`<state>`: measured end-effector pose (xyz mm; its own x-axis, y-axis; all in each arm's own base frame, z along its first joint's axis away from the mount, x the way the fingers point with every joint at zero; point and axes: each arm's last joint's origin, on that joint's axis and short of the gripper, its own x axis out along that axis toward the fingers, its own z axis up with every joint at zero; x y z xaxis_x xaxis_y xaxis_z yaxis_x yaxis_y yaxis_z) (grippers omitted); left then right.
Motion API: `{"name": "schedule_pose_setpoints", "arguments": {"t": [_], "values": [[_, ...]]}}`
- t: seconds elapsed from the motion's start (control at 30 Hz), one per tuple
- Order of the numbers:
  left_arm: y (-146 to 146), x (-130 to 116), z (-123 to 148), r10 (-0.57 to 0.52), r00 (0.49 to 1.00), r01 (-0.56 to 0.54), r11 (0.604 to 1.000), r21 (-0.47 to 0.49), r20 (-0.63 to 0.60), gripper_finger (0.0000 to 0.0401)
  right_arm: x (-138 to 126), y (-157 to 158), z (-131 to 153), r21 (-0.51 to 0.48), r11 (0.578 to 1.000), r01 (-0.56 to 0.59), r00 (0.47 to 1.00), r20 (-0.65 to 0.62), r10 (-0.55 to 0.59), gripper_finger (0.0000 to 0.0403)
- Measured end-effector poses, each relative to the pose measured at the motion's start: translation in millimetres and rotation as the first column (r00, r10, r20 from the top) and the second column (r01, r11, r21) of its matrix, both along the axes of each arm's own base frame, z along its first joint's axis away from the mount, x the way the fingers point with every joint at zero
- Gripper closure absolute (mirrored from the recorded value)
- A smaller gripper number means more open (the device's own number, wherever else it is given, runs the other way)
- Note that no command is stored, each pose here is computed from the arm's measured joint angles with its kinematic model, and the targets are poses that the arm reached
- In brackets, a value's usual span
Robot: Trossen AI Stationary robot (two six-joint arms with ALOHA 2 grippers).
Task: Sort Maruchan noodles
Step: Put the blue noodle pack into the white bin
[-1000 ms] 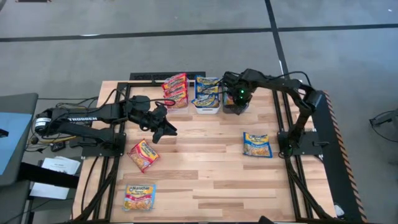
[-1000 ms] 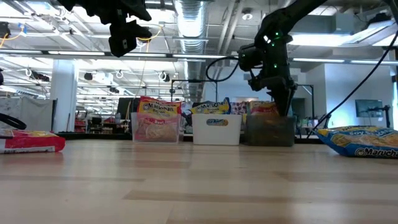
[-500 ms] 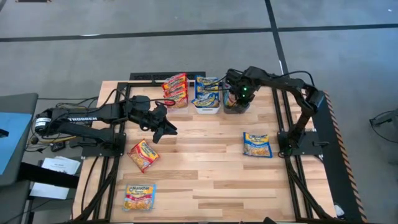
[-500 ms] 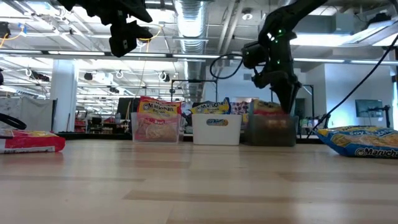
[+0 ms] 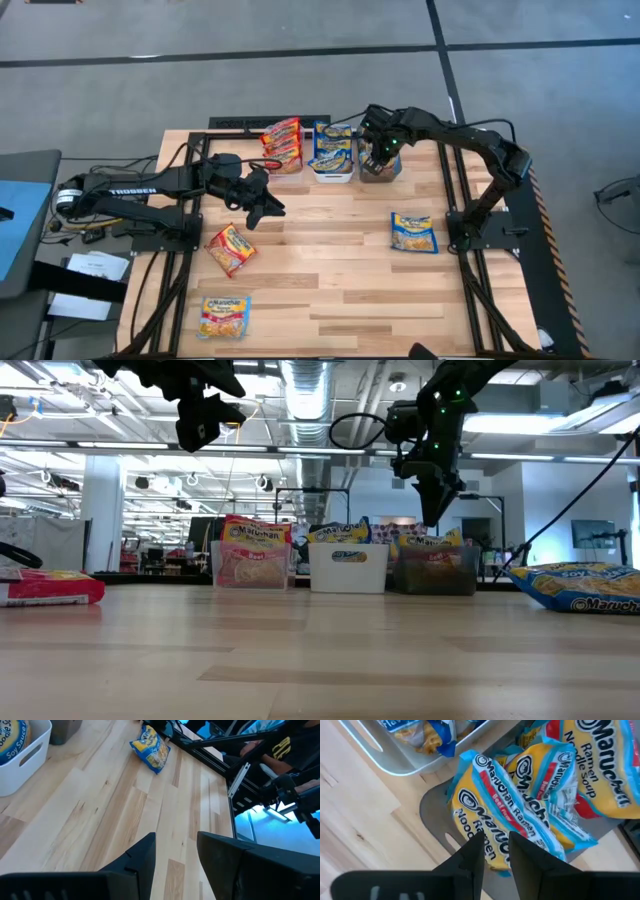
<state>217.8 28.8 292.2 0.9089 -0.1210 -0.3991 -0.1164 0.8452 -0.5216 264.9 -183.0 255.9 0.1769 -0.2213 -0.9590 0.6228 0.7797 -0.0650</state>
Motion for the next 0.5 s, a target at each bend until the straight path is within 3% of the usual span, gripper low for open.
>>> {"name": "schedule_pose_setpoints", "arguments": {"t": [0.2, 0.5], "values": [[-1.6, -5.7, 4.2, -0.012, 1.000, 0.012, 1.000, -0.027, 0.014, 0.0271, 3.7, 11.7, 8.4, 0.141, 0.989, -0.050, 0.995, 0.088, 0.037, 0.0291], [-1.1, -32.2, 22.2, 0.022, 0.996, -0.018, 0.999, -0.041, 0.086, 0.0271, 19.4, 48.3, 31.3, 0.155, 0.973, -0.169, 0.985, 0.064, 0.161, 0.0291]]}}
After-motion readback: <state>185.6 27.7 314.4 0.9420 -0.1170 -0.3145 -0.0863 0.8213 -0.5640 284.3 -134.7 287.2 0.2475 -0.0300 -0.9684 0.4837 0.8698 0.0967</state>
